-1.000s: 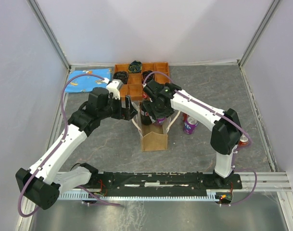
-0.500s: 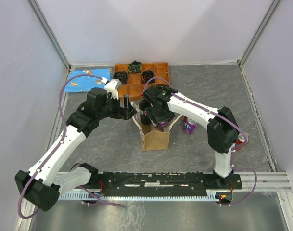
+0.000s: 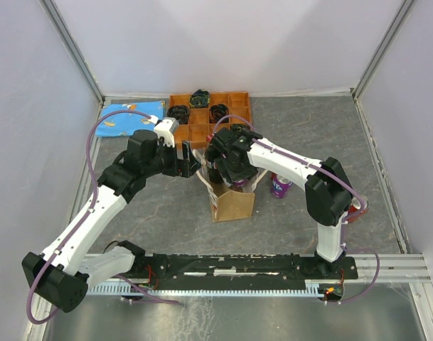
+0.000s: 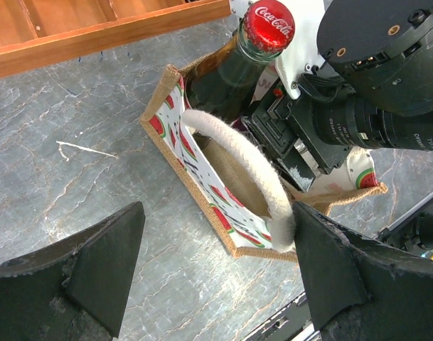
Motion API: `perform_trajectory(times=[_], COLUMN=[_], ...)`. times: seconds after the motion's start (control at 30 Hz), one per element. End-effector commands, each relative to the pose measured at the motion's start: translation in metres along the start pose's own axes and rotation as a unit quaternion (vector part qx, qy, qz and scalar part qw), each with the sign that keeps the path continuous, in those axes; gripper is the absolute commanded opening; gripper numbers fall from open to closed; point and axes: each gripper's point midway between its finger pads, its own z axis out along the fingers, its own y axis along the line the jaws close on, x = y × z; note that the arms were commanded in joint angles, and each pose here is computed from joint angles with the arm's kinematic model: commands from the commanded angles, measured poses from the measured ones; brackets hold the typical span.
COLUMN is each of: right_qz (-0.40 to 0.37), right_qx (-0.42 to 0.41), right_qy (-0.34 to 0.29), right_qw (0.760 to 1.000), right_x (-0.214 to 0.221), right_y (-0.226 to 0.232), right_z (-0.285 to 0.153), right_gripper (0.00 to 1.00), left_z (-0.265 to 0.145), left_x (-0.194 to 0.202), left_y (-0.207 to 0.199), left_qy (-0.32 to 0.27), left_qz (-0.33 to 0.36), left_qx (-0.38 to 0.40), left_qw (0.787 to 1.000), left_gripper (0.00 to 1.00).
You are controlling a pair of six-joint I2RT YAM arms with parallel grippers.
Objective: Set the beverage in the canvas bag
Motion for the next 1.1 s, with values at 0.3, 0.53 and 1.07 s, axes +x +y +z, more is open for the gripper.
perform_trajectory(times=[0.3,0.53,1.07], right_qz=[0.014,0.020,0.048], right_qx=[0.023,0.021,-0.002], right_qy=[-0.034,-0.056,-0.155], right_qw=[0.999,0.998,0.987], right_x=[-0.014,-0.021,-0.048], right_y=[-0.011,-0.012,-0.016], right_z=[-0.002,-0.010,-0.065], right_gripper=[0.92,0.99,0.91], left_z=[-0.004,-0.003,-0.001], left_x=[-0.009,-0.008,-0.006], left_y=[-0.010,-0.010,-0.010], left_qy=[-0.016,-0.014,-0.011], left_qz=[-0.014,-0.014,-0.016], left_qx=[0.024,0.026,0.028], left_qw=[0.999,0.999,0.999], left_gripper=[0.90,0.89,0.89])
